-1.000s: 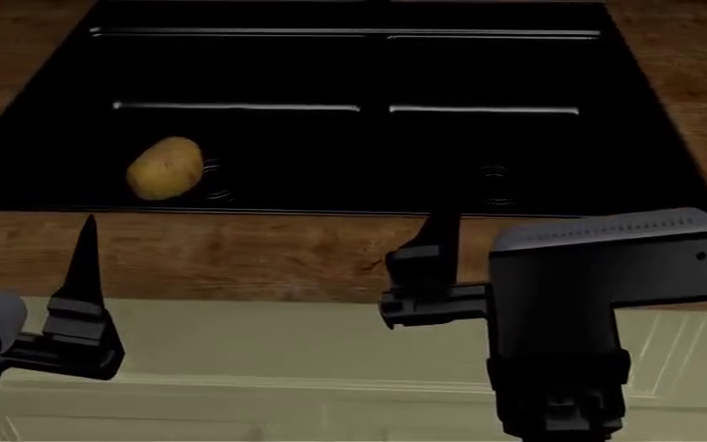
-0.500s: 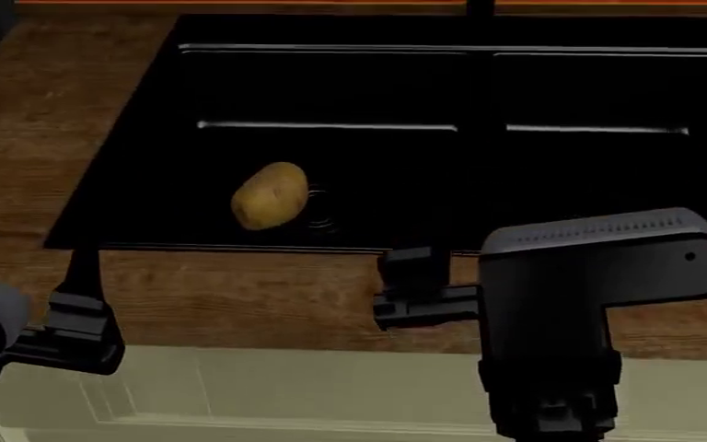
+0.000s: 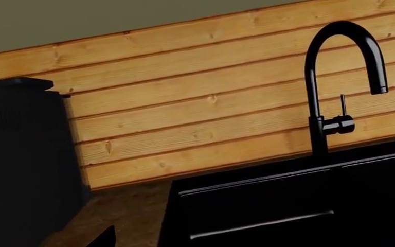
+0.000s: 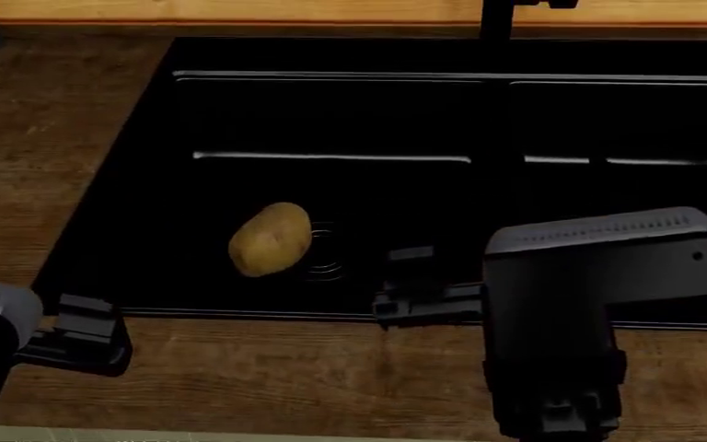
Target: Pick the potato from the sink and place it on the plate located on the counter
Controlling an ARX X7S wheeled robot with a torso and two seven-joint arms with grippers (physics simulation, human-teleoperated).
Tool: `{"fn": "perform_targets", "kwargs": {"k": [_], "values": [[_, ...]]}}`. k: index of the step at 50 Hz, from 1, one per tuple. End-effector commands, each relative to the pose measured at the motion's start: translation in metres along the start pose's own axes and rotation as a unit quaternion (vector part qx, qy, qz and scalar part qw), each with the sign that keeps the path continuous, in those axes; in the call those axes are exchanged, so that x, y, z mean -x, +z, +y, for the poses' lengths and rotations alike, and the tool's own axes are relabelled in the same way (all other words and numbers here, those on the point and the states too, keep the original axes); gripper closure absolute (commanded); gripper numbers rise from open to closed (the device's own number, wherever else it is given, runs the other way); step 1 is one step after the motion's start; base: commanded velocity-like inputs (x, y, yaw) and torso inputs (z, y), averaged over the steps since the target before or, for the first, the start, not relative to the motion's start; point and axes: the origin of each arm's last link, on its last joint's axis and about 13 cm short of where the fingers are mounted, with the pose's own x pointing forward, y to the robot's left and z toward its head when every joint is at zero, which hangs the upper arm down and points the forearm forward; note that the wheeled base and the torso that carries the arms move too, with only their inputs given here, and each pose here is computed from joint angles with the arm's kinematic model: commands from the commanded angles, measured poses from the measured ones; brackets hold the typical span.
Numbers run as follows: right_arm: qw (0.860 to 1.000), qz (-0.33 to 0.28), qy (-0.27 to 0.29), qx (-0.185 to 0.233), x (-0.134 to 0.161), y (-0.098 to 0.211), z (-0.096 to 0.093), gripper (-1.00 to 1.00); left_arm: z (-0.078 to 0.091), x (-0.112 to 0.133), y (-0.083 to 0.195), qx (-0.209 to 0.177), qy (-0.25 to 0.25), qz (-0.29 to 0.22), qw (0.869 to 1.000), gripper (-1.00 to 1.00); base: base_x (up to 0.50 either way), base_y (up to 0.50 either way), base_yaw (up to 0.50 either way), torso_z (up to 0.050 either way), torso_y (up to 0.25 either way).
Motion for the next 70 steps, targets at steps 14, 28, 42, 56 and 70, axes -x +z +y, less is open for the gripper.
{"fn": "perform_targets", "kwargs": {"k": [14, 28, 42, 56, 70], "values": [[0.996, 0.079, 0.012, 0.047, -0.01, 0.04, -0.001, -1.0, 0.02, -0.024, 0.064, -0.046, -0.005, 0.045, 0.998, -1.0, 0.0, 0.0, 0.0, 0.0, 0.001], [0.995, 0.09, 0.014, 0.052, -0.013, 0.058, -0.005, -1.0, 0.025, -0.024, 0.076, -0.053, -0.018, 0.037, 0.998, -1.0, 0.0, 0.0, 0.0, 0.0, 0.0], [0.994, 0.098, 0.019, 0.05, -0.018, 0.044, -0.001, -1.0, 0.023, -0.031, 0.07, -0.057, -0.019, 0.045, 0.997, -1.0, 0.3, 0.0, 0.0, 0.0, 0.0], [0.994, 0.096, 0.019, 0.048, -0.017, 0.043, -0.003, -1.0, 0.021, -0.031, 0.072, -0.046, -0.032, 0.063, 0.996, -1.0, 0.5, 0.0, 0.0, 0.0, 0.002], [0.995, 0.089, 0.021, 0.049, -0.014, 0.048, -0.003, -1.0, 0.023, -0.026, 0.076, -0.046, -0.022, 0.062, 0.997, -1.0, 0.11, 0.0, 0.0, 0.0, 0.002]]}}
